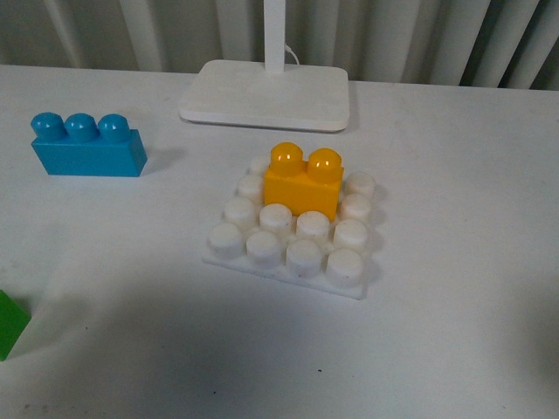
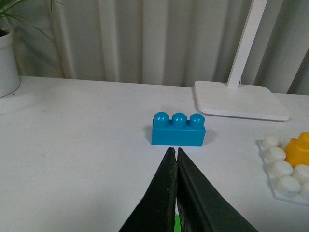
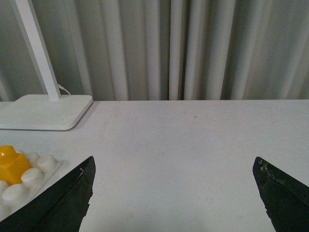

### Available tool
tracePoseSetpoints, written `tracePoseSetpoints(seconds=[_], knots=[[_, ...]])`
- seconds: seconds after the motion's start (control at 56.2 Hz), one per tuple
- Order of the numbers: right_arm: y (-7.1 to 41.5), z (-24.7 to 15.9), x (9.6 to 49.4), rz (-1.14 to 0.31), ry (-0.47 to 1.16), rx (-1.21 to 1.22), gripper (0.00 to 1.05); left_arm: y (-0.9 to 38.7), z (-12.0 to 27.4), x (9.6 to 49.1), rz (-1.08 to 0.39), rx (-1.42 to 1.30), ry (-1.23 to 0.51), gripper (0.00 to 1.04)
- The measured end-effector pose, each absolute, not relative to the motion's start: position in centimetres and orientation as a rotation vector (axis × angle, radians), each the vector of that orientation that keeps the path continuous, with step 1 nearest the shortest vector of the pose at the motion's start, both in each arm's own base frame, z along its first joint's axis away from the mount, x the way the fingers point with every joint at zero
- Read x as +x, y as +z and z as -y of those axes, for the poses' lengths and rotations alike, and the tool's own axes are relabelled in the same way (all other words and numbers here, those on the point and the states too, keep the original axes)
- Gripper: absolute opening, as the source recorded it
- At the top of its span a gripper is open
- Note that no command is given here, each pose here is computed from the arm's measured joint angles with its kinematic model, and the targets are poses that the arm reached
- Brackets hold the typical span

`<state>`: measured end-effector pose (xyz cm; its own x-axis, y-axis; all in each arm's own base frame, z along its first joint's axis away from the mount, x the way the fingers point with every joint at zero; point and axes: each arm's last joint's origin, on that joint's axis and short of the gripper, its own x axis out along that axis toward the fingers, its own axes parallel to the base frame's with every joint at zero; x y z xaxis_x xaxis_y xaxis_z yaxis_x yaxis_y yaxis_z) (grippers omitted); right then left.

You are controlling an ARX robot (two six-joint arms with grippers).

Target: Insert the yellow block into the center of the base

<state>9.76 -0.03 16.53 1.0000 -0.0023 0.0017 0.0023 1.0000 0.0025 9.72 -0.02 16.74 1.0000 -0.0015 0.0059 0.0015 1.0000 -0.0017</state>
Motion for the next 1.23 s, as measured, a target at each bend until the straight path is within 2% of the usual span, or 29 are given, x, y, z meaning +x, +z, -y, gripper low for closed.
tracePoseSetpoints(seconds=[0.409, 0.516, 0.694, 0.89, 1.228], knots=[[16.53, 0.03, 9.76, 0.002, -0.003, 0.002, 0.96, 16.74, 0.02, 9.71, 0.007, -0.002, -0.002, 0.04], [16.53, 0.03, 9.76, 0.002, -0.003, 0.002, 0.96, 16.74, 0.02, 9.71, 0.007, -0.002, -0.002, 0.3], [16.53, 0.03, 9.76, 0.002, -0.003, 0.002, 0.96, 16.74, 0.02, 9.71, 0.007, -0.002, -0.002, 0.65], [16.53, 0.03, 9.76, 0.002, -0.003, 0.002, 0.96, 16.74, 0.02, 9.71, 0.007, -0.002, -0.002, 1.0], [16.53, 0.03, 9.76, 0.002, -0.003, 0.002, 0.96, 16.74, 0.02, 9.71, 0.007, -0.002, -0.002, 0.98]])
